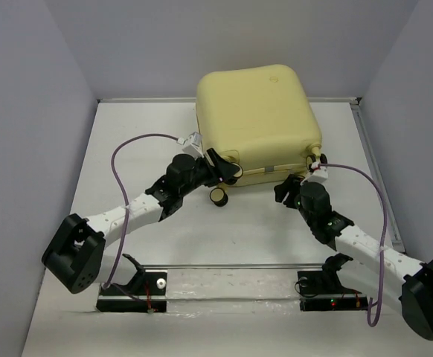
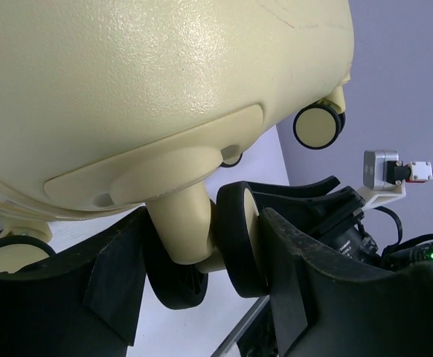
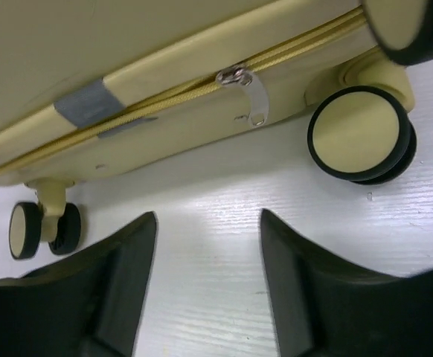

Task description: Pack the luggage

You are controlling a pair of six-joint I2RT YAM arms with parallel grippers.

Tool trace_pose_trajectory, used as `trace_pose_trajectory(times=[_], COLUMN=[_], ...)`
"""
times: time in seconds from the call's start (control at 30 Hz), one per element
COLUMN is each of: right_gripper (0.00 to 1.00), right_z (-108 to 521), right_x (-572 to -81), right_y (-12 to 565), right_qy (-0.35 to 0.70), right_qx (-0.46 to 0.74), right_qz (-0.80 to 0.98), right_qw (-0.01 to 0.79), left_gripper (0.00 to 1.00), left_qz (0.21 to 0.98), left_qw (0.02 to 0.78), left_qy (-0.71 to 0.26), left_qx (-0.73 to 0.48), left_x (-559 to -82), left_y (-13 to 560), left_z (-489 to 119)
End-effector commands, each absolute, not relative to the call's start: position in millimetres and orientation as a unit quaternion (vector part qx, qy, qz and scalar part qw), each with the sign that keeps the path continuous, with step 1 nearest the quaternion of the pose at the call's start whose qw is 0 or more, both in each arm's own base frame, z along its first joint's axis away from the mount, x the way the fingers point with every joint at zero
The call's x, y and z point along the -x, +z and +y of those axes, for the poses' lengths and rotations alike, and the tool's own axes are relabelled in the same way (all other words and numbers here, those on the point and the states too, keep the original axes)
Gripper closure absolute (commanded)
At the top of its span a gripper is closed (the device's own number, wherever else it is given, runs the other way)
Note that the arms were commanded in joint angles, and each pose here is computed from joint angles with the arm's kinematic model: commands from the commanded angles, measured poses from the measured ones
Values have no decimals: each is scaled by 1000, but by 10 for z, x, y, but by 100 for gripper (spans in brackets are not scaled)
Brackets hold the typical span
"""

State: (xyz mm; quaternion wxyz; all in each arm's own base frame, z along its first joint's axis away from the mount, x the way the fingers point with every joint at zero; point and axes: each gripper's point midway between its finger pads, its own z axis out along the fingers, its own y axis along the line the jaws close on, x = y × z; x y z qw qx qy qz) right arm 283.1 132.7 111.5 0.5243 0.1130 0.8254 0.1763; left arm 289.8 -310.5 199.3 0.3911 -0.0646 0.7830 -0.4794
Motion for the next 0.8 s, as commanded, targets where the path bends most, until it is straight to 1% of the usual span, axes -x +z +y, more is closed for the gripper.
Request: trace_pose_trajectory(times=[0.0,0.07,0.13,0.23,0.3,0.33,0.43,0.53,0.63,0.77], right_gripper=[30,25,24,27,27,28,30,31,31,32], right_z=[1087,1013,931,878,858,763,841,978,987,1136], right_x=[-3092,-3130,-3174,-3218,-3244,-3276,-3364,-3472,-3587,-3640], right_y=[1558,1567,1572,1596,1644,1648,1742,1746,1749,1717], right_qy=[187,184,176,167,163,153,177,188,188,229], right_qx=[-214,-226,-235,-221,-205,-214,-178,-139,-119,-99], right_qz=[748,738,729,718,708,703,695,701,702,709], right_qw=[600,609,619,639,656,661,674,674,677,660], left_gripper=[94,94,94,94,94,94,94,94,94,94], left_qz=[699,692,685,679,675,674,668,666,666,667], left_qw=[424,418,410,405,407,406,410,410,406,405], left_qy=[-575,-587,-602,-612,-615,-617,-621,-624,-626,-626], left_qx=[33,29,22,14,13,13,10,7,5,4], left_x=[-2732,-2699,-2636,-2564,-2528,-2514,-2466,-2437,-2419,-2425], left_y=[2720,2766,2831,2871,2896,2902,2944,2945,2926,2916], left_z=[-3195,-3213,-3235,-3228,-3201,-3193,-3158,-3147,-3151,-3163])
